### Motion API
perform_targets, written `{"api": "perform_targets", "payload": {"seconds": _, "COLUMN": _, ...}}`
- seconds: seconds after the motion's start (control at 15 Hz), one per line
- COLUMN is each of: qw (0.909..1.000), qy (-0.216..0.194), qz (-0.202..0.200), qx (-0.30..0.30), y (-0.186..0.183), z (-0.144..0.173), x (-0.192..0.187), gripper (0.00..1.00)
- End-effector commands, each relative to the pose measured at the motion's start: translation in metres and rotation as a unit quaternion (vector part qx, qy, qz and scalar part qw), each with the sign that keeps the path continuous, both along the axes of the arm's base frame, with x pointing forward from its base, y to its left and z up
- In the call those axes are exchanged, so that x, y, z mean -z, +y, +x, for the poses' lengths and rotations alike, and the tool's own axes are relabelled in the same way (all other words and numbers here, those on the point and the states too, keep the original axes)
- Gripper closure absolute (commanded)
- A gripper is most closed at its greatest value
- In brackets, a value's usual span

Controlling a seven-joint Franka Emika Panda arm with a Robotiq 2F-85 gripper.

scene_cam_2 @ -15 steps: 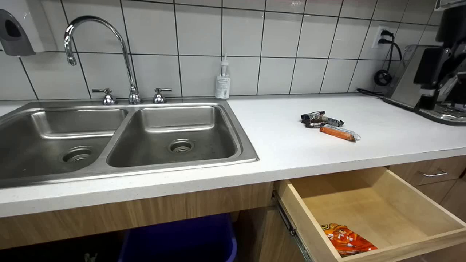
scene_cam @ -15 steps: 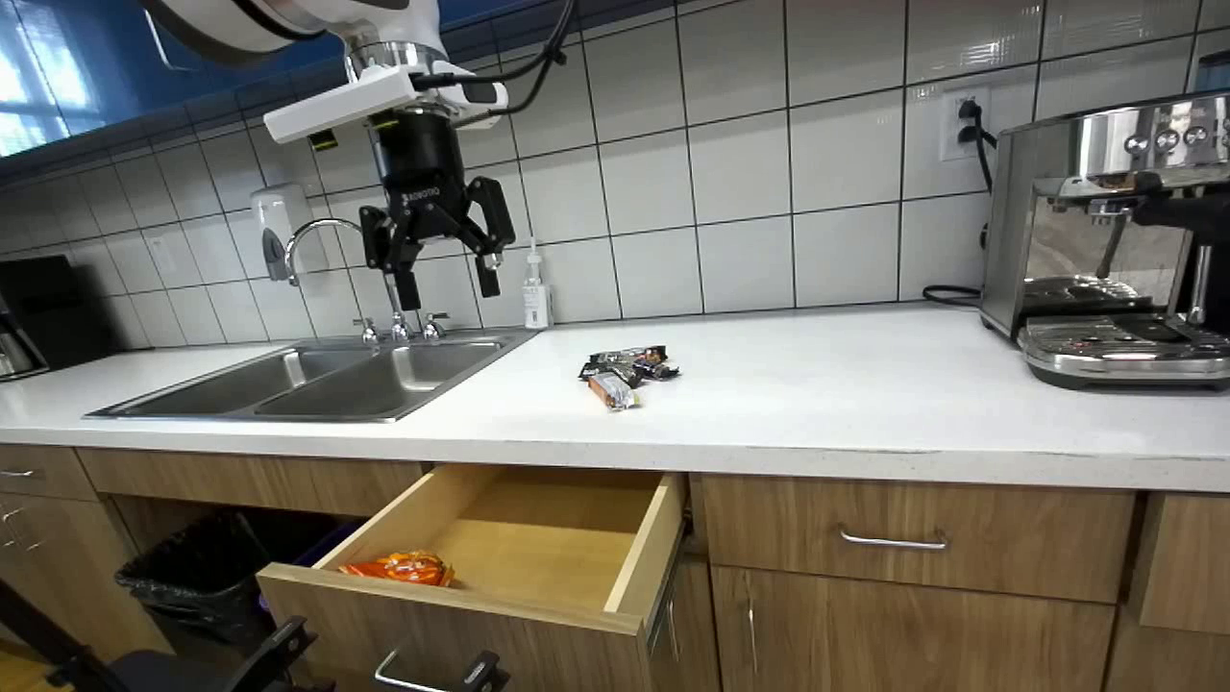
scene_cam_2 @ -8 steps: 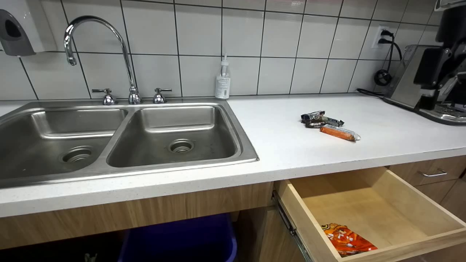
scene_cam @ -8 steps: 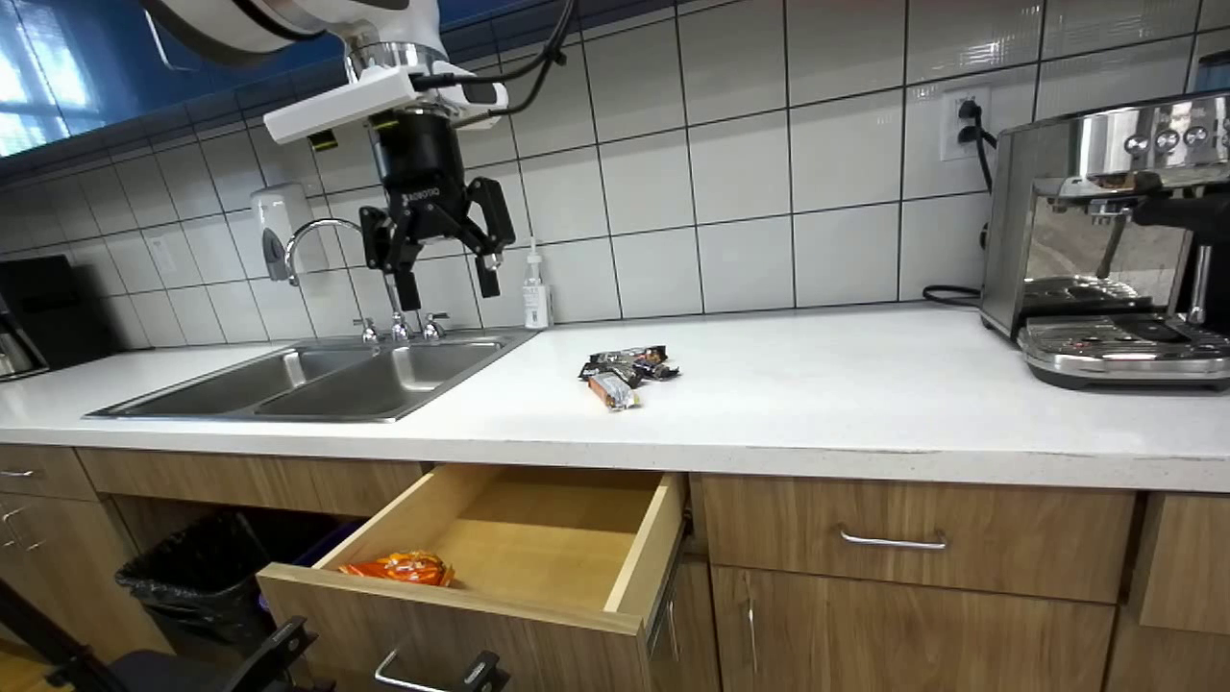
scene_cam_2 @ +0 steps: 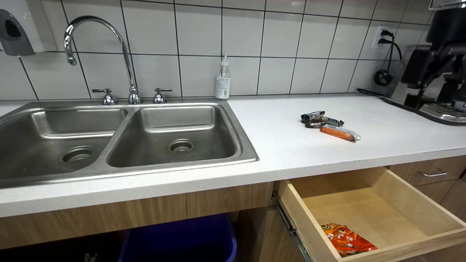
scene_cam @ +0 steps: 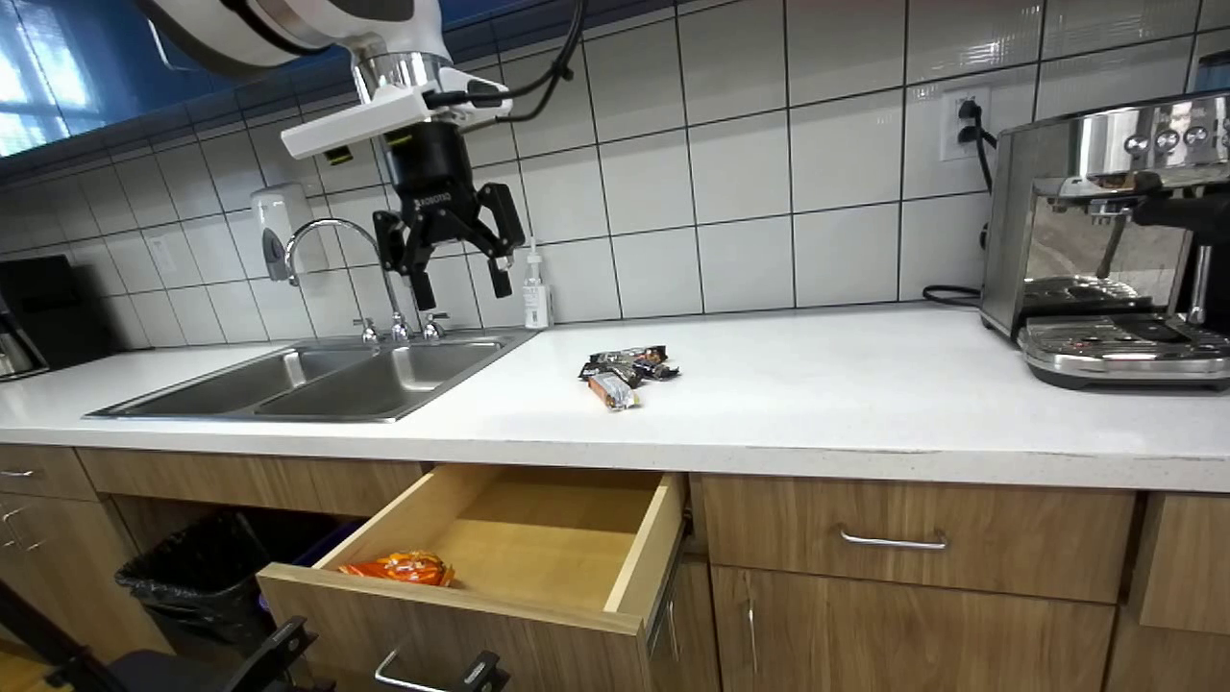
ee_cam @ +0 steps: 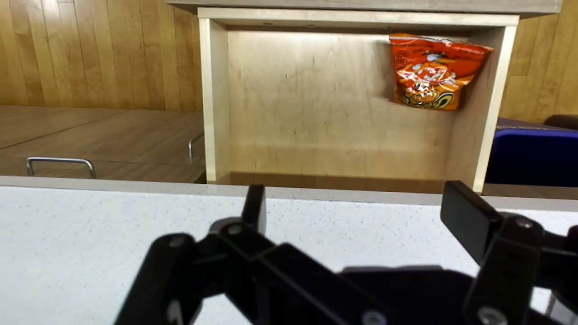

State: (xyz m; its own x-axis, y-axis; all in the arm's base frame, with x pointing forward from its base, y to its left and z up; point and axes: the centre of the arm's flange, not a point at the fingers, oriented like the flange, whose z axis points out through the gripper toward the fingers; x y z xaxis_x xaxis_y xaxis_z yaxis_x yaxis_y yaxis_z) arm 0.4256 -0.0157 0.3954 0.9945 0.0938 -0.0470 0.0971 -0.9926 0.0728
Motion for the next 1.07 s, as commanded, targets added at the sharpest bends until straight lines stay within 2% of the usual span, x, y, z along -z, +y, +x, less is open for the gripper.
{"api": "perform_targets", "payload": {"seconds": 0.0, "qw": 1.0000, "qy": -0.009, "qz": -0.003, "qx": 0.002, "y": -0.004, "z": 0.014, "x": 0.009, "gripper": 0.00}}
{"api": "perform_targets", "payload": {"seconds": 1.0, "qw": 1.0000, "qy": -0.002, "qz": -0.001, "qx": 0.003, "y": -0.035, "z": 0.074, "x": 0.040, "gripper": 0.00}}
